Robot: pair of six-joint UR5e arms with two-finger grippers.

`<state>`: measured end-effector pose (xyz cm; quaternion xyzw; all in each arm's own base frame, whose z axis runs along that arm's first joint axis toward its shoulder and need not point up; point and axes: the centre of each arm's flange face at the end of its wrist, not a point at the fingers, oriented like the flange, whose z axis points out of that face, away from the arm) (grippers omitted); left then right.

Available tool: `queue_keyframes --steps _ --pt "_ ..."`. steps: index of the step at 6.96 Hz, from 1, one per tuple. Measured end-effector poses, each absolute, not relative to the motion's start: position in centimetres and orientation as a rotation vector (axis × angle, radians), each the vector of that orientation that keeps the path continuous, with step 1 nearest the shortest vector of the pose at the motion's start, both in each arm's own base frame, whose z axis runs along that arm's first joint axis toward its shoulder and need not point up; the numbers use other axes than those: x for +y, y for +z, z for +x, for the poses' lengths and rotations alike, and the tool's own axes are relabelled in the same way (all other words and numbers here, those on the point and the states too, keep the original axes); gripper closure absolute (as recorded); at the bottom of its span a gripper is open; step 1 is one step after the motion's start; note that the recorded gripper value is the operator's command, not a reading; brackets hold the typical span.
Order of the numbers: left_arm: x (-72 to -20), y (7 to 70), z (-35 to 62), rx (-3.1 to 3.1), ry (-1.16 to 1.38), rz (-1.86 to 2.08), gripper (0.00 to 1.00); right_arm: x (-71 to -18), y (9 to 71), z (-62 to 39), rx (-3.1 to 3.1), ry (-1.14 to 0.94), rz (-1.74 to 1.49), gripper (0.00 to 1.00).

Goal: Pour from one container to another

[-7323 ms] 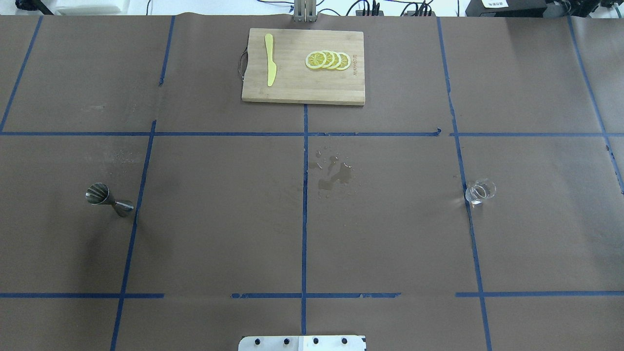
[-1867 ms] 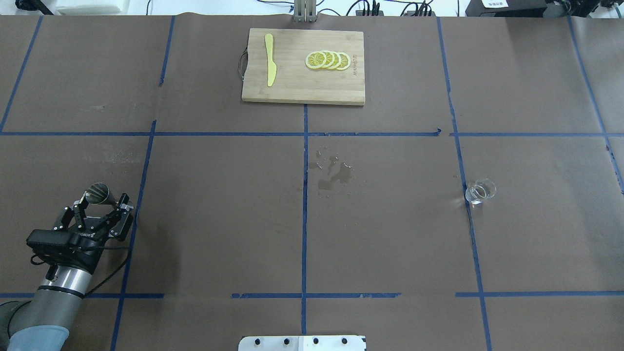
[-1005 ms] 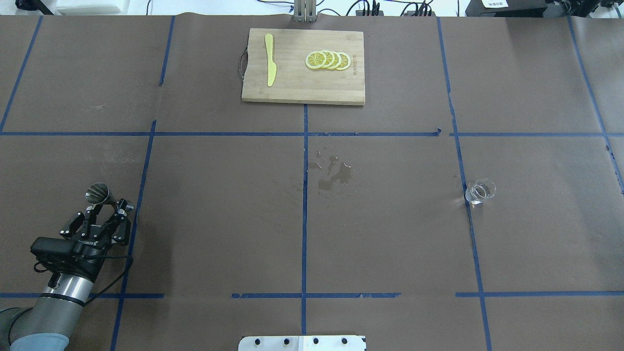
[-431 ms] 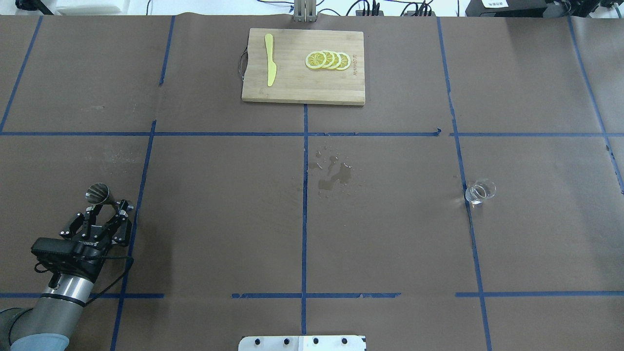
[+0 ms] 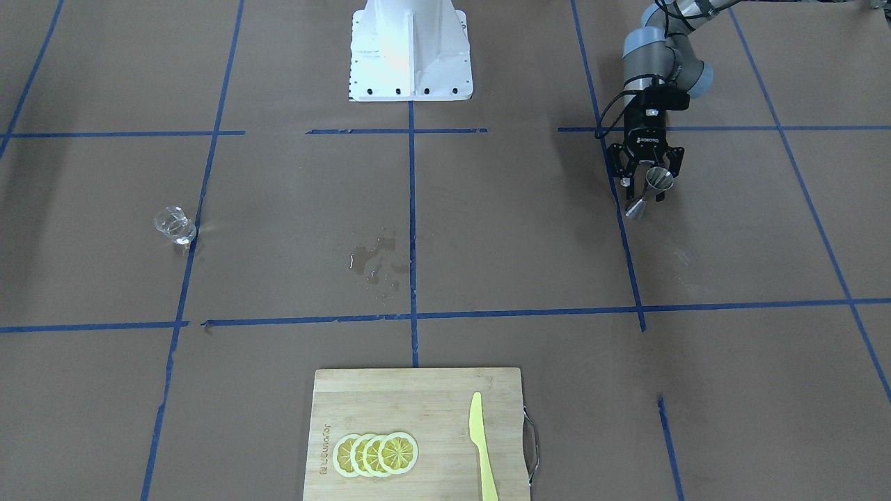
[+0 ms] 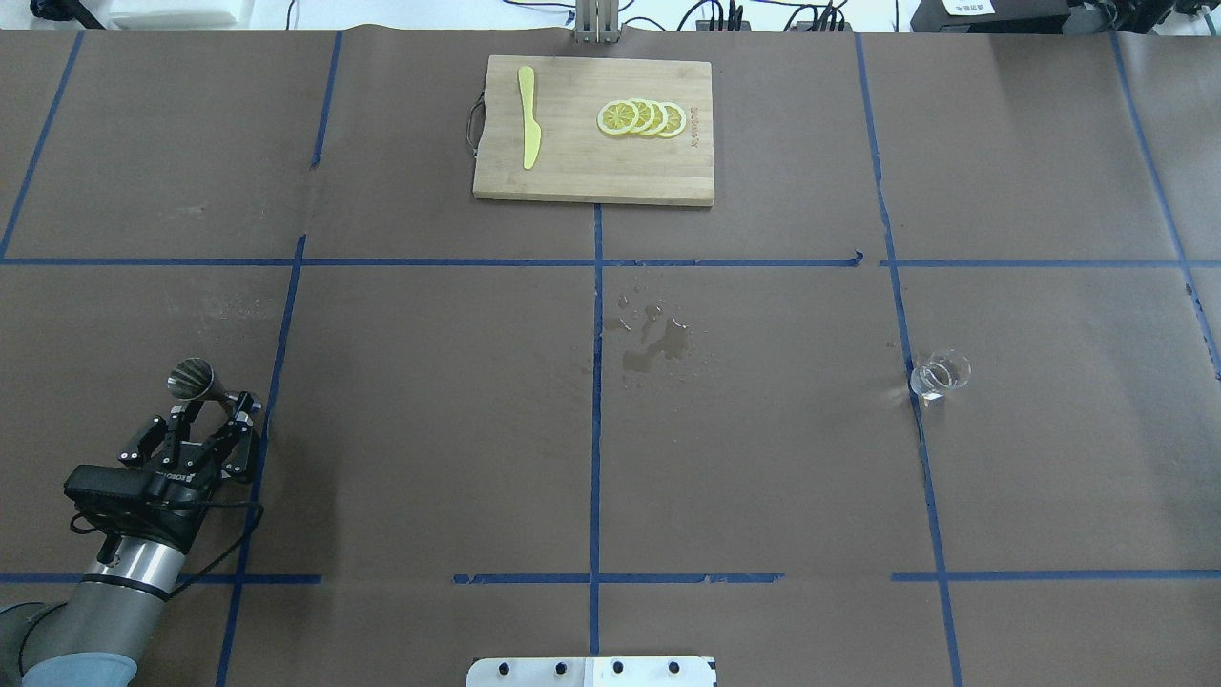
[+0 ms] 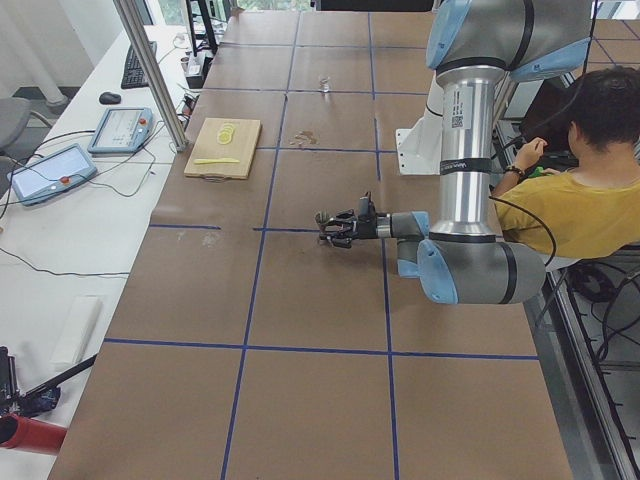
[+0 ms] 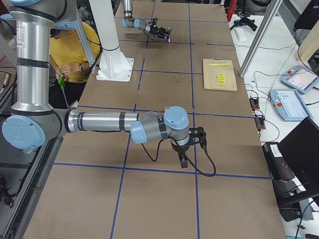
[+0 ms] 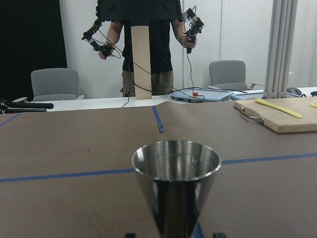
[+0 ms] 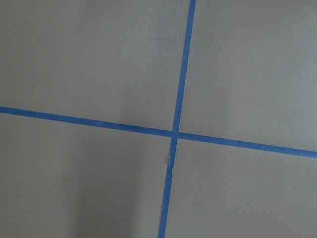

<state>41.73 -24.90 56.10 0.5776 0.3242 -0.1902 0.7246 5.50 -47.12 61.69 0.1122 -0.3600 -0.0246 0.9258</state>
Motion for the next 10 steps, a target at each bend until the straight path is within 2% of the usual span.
queue_keyframes --steps 8,9,10 --pt "-25.41 56.11 41.03 0.756 -0.439 1.256 0.39 -47.22 61.51 5.5 -0.738 -0.051 0.234 0.0" --pt "-25.49 56.09 40.95 0.758 -0.443 1.257 0.44 -47.23 61.49 5.5 -0.738 -0.051 0.234 0.0" --pt "-25.51 56.08 40.91 0.758 -0.444 1.257 0.67 -47.24 61.49 5.49 -0.739 -0.051 0.234 0.0"
